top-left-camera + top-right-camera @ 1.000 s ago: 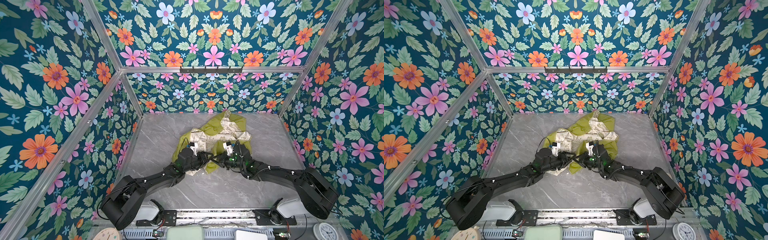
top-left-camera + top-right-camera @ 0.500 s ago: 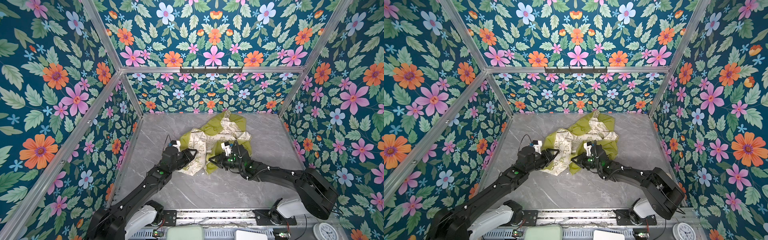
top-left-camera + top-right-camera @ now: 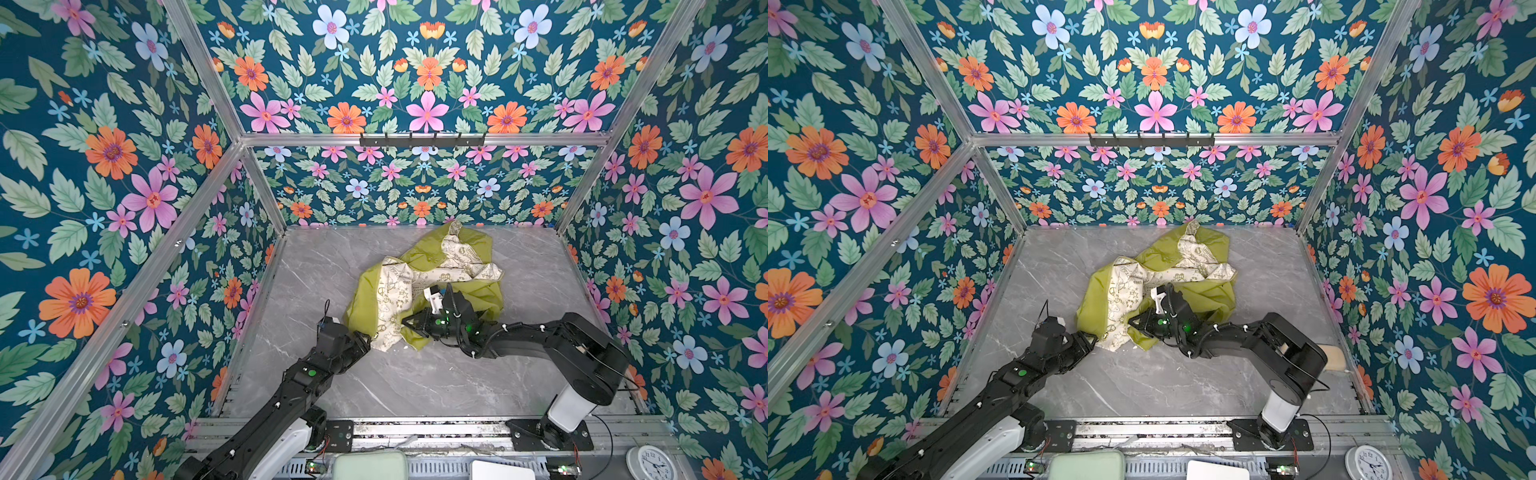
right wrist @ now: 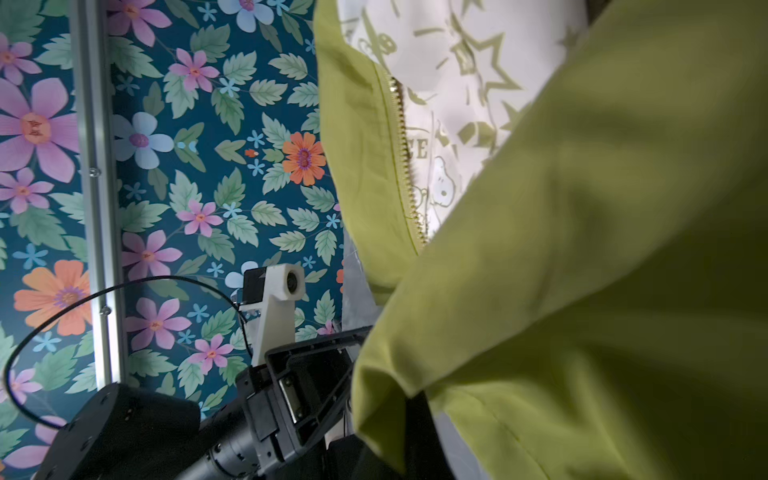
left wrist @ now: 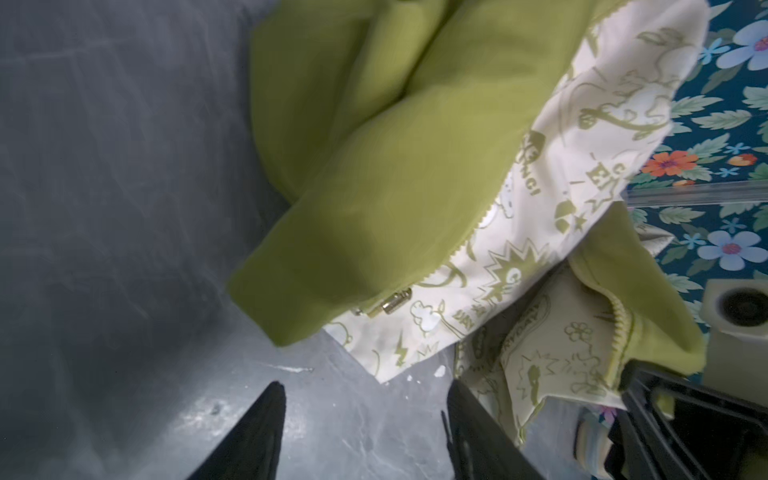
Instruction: Zip up the jacket
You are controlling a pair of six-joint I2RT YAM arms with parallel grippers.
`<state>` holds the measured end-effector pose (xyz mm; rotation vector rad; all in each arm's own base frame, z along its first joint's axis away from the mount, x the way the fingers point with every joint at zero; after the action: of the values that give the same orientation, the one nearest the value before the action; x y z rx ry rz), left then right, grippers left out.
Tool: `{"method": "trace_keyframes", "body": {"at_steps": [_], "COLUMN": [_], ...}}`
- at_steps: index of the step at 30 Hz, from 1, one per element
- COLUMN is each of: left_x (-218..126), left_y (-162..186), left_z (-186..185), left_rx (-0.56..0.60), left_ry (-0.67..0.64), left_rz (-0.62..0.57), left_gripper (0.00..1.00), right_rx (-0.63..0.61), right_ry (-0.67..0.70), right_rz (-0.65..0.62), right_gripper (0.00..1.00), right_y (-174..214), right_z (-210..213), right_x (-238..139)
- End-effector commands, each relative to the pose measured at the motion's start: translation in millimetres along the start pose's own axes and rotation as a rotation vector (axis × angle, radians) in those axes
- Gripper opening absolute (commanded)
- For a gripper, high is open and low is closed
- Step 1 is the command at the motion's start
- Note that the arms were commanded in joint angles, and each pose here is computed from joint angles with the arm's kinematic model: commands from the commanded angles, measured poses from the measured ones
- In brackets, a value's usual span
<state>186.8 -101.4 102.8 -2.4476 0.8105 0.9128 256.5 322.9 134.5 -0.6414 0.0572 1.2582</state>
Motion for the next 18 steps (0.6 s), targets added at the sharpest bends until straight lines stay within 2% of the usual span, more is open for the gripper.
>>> {"method": "trace_keyframes", "body": {"at_steps": [1, 8, 15, 18], "left_x": [6, 21, 35, 38], "left_y": [-10, -19, -16, -16], "left_z": [-22, -17, -22, -30], "left_rx": [0.017, 0.061, 0.038, 0.023], "left_ry": [0.097, 0.070, 0.126, 0.188], "left_rz": [-0.053, -0.132, -0.093, -0.080], "left_gripper": [0.63, 0.66, 0.69, 0.64], "right_rx": [-0.002, 0.020, 0.021, 0.021], "right_ry": [-0.013, -0.011, -0.009, -0.007], "right_rz": [-0.040, -0.035, -0.038, -0.033], "right_gripper": [0.00, 0.00, 0.00, 0.00], "right_y": [-6, -2, -2, 0], "right_z": [1, -7, -9, -11], "right_x": [6, 12, 12, 12]}}
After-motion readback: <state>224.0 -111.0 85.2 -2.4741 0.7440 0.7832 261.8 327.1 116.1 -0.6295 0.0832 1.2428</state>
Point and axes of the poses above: each gripper's point midway between its finger pads, its own x axis out along the fingers, its own z axis along the line the jaws close on, y = z × x, the point moved 6 cm from there along -x, back along the fingers, and after that the axes turned 14 degrees about -x, right-handed, at the moved point
